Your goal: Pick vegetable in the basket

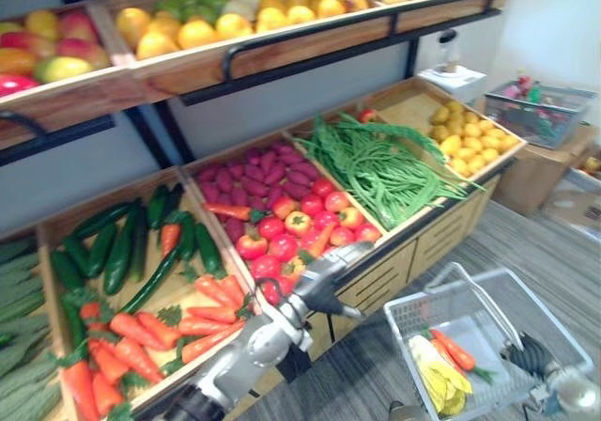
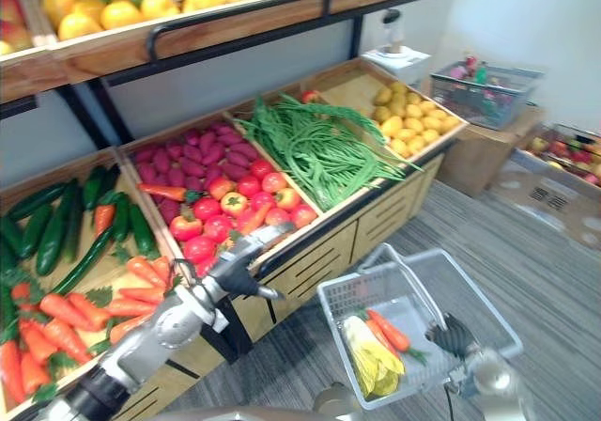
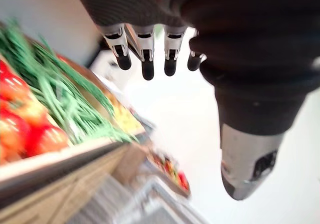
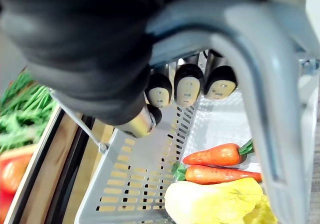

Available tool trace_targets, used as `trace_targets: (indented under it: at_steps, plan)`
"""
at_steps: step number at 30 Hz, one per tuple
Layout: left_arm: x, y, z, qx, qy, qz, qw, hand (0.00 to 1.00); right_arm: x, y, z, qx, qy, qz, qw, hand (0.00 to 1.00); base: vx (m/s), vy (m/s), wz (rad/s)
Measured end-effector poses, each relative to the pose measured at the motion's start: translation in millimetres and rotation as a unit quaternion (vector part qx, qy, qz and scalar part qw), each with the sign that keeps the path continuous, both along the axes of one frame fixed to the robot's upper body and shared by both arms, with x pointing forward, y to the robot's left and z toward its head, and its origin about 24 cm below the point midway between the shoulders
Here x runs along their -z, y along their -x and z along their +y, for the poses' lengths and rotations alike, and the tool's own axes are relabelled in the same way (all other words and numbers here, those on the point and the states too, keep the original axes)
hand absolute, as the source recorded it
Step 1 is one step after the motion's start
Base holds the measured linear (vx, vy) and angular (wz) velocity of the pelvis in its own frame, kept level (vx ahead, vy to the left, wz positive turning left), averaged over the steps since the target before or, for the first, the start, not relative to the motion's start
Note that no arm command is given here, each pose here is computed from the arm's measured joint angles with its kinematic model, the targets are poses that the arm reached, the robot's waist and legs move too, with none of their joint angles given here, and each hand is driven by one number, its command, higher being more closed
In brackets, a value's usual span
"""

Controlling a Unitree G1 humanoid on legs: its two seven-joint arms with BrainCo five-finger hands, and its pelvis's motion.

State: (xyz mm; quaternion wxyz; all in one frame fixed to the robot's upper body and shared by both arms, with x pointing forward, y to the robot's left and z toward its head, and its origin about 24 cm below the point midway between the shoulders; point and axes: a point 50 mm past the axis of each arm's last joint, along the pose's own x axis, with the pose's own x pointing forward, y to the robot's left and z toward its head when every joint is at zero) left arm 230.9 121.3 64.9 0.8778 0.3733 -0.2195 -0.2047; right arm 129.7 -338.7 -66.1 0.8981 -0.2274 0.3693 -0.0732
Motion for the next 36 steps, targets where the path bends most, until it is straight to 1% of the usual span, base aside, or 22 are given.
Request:
trace_targets:
  at_steps: [1,2,4,7,8,11,13,15,17,19,20,21,22,23,24,26,28,29,30,31,33,36]
  plan:
    - [-6.5,-1.8,14.1,-0.036,0.026,-0.011,0.999,0.00,10.2,14.2,-2.6,0.071,-0.016,-0.004,0.997,1.00,-0.01,0.010,0.81]
    - [-8.8,-1.5,20.6,-0.053,0.033,-0.020,0.998,0.00,15.2,21.7,-3.3,0.105,-0.022,-0.005,0.994,1.00,0.00,-0.002,0.81]
    - [-14.8,-0.1,40.3,-0.109,0.067,-0.043,0.991,0.00,33.0,51.9,-3.0,0.228,-0.042,0.002,0.973,1.00,0.03,-0.021,0.76]
    - [-18.1,2.7,63.6,-0.189,0.106,-0.073,0.974,0.00,47.9,78.9,1.5,0.325,-0.060,0.021,0.944,1.00,0.03,-0.036,0.59]
    - [-18.8,3.2,68.6,-0.202,0.108,-0.079,0.970,0.00,50.3,83.9,3.1,0.338,-0.062,0.026,0.939,1.00,0.01,-0.026,0.66]
    - [-21.8,9.2,97.8,-0.291,0.180,-0.098,0.934,0.00,60.2,98.8,14.2,0.389,-0.077,0.039,0.917,1.00,0.00,-0.011,0.60]
    - [-12.2,16.4,121.5,-0.373,0.236,-0.095,0.892,0.00,66.8,104.7,24.7,0.408,-0.085,0.053,0.907,1.00,0.04,-0.003,0.34]
    - [2.6,22.0,135.7,-0.432,0.257,-0.081,0.861,0.00,72.1,109.1,33.1,0.423,-0.097,0.066,0.898,1.00,0.06,0.000,0.28]
    - [31.8,40.0,155.0,-0.530,0.259,-0.058,0.805,0.00,78.0,111.8,45.9,0.435,-0.105,0.079,0.891,1.00,0.08,0.005,0.17]
    - [48.6,53.9,165.1,-0.587,0.255,-0.047,0.767,0.00,81.1,112.5,53.0,0.440,-0.113,0.086,0.887,1.00,0.10,0.000,0.07]
    - [64.6,70.4,175.2,-0.642,0.242,-0.039,0.726,0.00,84.0,112.0,60.7,0.438,-0.121,0.092,0.886,1.00,0.12,-0.006,0.09]
    - [71.3,78.2,179.0,-0.666,0.236,-0.035,0.707,0.00,85.2,112.1,63.9,0.438,-0.124,0.095,0.885,1.00,0.10,-0.008,0.04]
    - [83.8,92.6,184.6,-0.707,0.224,-0.029,0.670,0.00,87.1,111.4,69.7,0.432,-0.129,0.102,0.887,1.00,0.05,-0.004,0.00]
    - [89.7,99.0,186.5,-0.726,0.218,-0.023,0.652,0.00,88.1,110.7,72.6,0.428,-0.131,0.105,0.888,1.00,0.08,-0.009,-0.03]
    - [102.4,112.1,188.7,-0.759,0.203,-0.005,0.619,0.00,89.5,109.5,77.3,0.419,-0.132,0.112,0.891,1.00,0.07,-0.007,-0.01]
    - [121.4,131.4,185.6,-0.795,0.190,0.028,0.575,0.00,91.0,107.0,82.8,0.410,-0.136,0.116,0.894,1.00,0.06,-0.002,-0.05]
    - [147.3,159.1,176.8,-0.833,0.202,0.093,0.507,0.00,92.2,103.9,87.7,0.404,-0.141,0.117,0.896,1.00,0.05,-0.002,-0.07]
    - [153.4,166.6,174.8,-0.842,0.211,0.108,0.484,0.00,92.2,102.0,88.2,0.403,-0.142,0.116,0.897,1.00,0.03,-0.006,-0.05]
    - [164.9,181.4,171.1,-0.856,0.230,0.141,0.440,0.00,92.4,100.9,89.1,0.402,-0.143,0.115,0.897,1.00,0.00,0.000,0.00]
    - [173.2,192.9,167.5,-0.864,0.246,0.166,0.407,0.00,92.1,99.7,88.4,0.396,-0.138,0.116,0.900,1.00,0.00,0.000,0.00]
    - [180.1,202.8,162.6,-0.864,0.254,0.193,0.389,0.00,91.6,97.5,87.3,0.387,-0.133,0.117,0.905,1.00,0.00,0.000,0.00]
    - [189.3,209.1,156.1,-0.851,0.230,0.251,0.400,0.00,92.8,91.8,91.7,0.370,-0.136,0.120,0.911,1.00,0.00,0.000,0.00]
